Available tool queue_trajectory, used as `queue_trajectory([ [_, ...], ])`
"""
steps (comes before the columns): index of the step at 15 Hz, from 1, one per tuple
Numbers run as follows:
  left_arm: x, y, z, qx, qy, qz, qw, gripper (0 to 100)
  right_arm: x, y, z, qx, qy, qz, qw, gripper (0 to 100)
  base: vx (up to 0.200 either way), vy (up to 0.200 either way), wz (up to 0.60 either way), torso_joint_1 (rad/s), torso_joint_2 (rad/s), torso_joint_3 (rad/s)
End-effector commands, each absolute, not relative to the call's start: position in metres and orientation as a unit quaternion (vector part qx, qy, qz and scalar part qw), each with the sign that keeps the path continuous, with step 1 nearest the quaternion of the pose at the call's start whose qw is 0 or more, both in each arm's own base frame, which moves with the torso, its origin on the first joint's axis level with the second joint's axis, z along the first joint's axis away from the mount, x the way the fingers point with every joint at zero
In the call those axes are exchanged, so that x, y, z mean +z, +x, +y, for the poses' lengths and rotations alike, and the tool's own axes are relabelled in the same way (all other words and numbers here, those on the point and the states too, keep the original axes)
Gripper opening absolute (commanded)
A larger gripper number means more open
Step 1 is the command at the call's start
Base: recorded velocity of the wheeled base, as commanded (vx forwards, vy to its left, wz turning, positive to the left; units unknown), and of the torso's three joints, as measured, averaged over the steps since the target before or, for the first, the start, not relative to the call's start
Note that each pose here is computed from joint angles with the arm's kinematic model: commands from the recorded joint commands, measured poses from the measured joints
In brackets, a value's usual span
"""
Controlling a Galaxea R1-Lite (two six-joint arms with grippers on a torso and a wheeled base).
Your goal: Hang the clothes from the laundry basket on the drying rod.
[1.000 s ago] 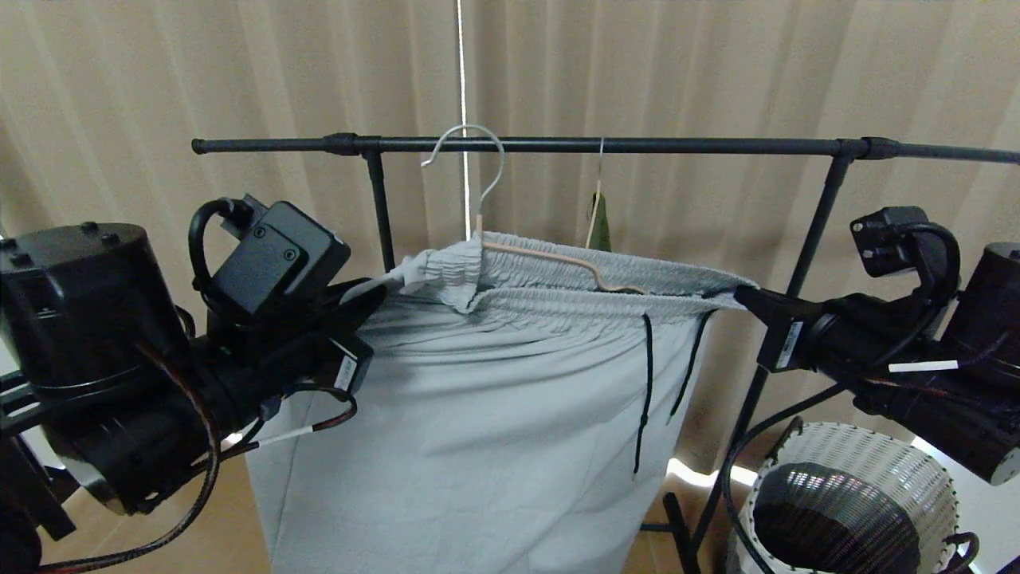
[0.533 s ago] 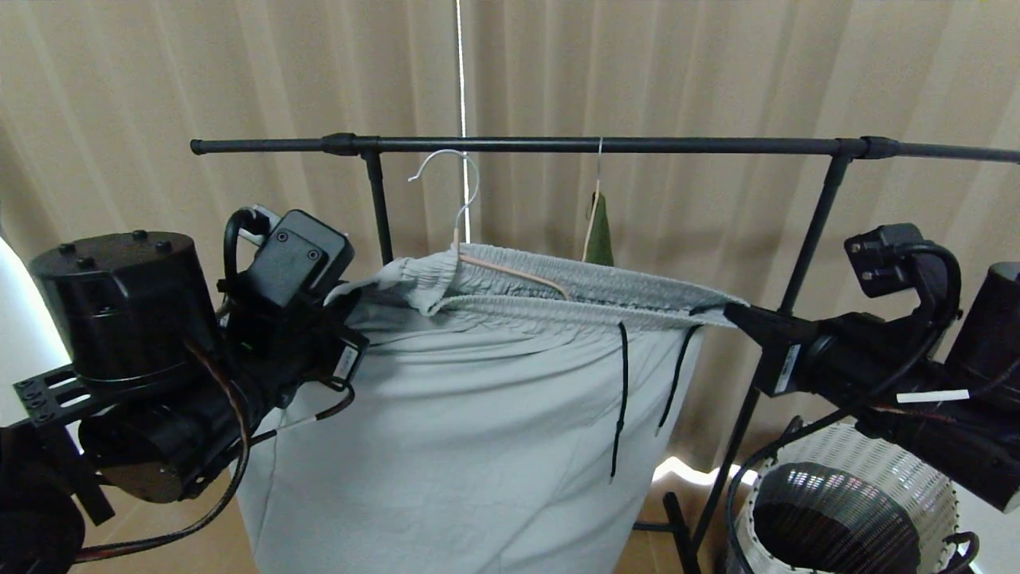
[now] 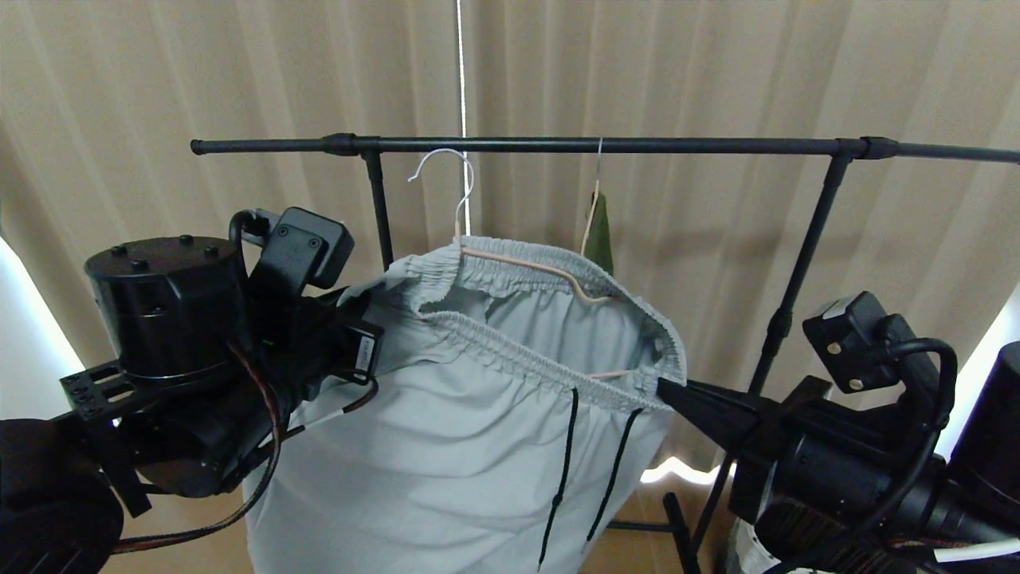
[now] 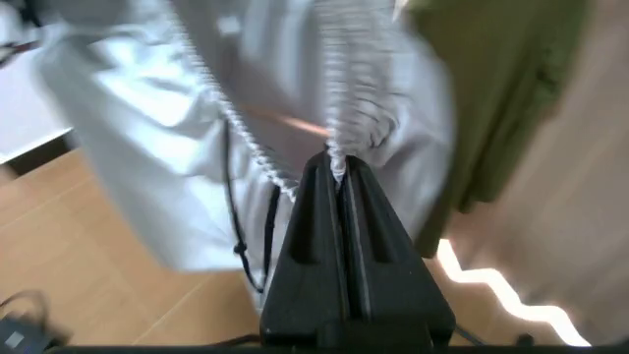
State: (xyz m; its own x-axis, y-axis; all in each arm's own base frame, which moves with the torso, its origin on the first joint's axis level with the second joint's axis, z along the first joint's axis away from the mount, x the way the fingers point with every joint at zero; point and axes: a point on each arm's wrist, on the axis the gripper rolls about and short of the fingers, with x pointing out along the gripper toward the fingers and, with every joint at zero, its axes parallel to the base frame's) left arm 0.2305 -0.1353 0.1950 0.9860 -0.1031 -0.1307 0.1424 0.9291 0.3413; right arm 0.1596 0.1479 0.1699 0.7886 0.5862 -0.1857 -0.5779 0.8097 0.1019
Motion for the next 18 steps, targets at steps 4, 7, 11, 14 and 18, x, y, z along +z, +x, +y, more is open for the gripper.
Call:
queue_trajectory([
  [4, 0.196, 0.225, -0.144, -0.083, 0.171, 0.049, 0.981, 0, 0.166, 0.159, 0.153, 0.315, 0.006, 0.109, 0.943, 100, 0.000, 0.000, 0.00, 0.000, 0.00, 0.000],
  [7, 0.200, 0.226, -0.146, -0.102, 0.163, 0.020, 0.981, 0, 0.182, 0.174, 0.149, 0.299, -0.073, 0.050, 0.950, 100, 0.000, 0.000, 0.00, 0.000, 0.00, 0.000],
  [11, 0.202, 0.225, -0.149, -0.154, 0.187, -0.014, 0.970, 0, 0.203, 0.198, 0.155, 0.300, -0.107, 0.002, 0.948, 100, 0.000, 0.000, 0.00, 0.000, 0.00, 0.000],
  [14, 0.204, 0.224, -0.152, -0.221, 0.218, -0.052, 0.949, 0, 0.213, 0.219, 0.157, 0.278, -0.137, -0.024, 0.950, 100, 0.000, 0.000, 0.00, 0.000, 0.00, 0.000],
  [18, 0.206, 0.222, -0.155, -0.258, 0.235, -0.075, 0.934, 0, 0.216, 0.229, 0.154, 0.262, -0.172, -0.035, 0.949, 100, 0.000, 0.000, 0.00, 0.000, 0.00, 0.000],
])
